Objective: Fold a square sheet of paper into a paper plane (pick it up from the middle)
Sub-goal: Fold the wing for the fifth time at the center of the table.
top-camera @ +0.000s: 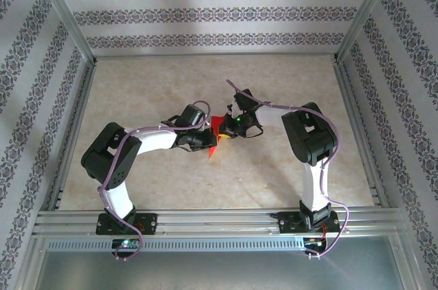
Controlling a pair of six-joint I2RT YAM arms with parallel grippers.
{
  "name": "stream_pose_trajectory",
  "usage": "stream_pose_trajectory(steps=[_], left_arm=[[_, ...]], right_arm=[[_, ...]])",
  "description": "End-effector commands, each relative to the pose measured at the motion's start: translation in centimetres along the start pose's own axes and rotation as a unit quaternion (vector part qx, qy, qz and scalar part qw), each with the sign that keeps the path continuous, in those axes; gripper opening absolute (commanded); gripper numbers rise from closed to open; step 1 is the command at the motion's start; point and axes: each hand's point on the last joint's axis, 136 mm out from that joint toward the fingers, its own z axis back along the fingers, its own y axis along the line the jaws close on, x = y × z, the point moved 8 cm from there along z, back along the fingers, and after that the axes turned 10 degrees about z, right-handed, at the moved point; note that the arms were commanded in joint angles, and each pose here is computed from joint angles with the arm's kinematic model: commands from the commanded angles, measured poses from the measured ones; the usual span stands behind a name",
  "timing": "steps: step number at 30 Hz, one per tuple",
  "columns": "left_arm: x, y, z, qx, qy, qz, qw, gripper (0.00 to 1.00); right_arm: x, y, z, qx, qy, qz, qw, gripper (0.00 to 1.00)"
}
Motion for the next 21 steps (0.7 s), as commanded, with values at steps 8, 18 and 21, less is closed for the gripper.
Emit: stream_pose_trajectory(steps=[8, 18, 21], left_arm=[[-1.1, 3.1, -0.9, 0.061, 0.016, 0.039, 0.997, 0.0], [-1.9, 4.5, -1.2, 0.085, 0.026, 0.05, 0.995, 0.0], [-2.0, 4.6, -1.2, 0.089, 0.027, 0.049, 0.994, 0.0]], right_arm=[[-4.2, -6.3, -2.4, -0.151, 0.056, -0.065, 0.985, 0.09], [1.2, 0.5, 3.1, -0.043, -0.054, 0.028, 0.997, 0.12], [2.5, 2.1, 6.0, -0.012, -0.098, 0.066, 0.993, 0.14]])
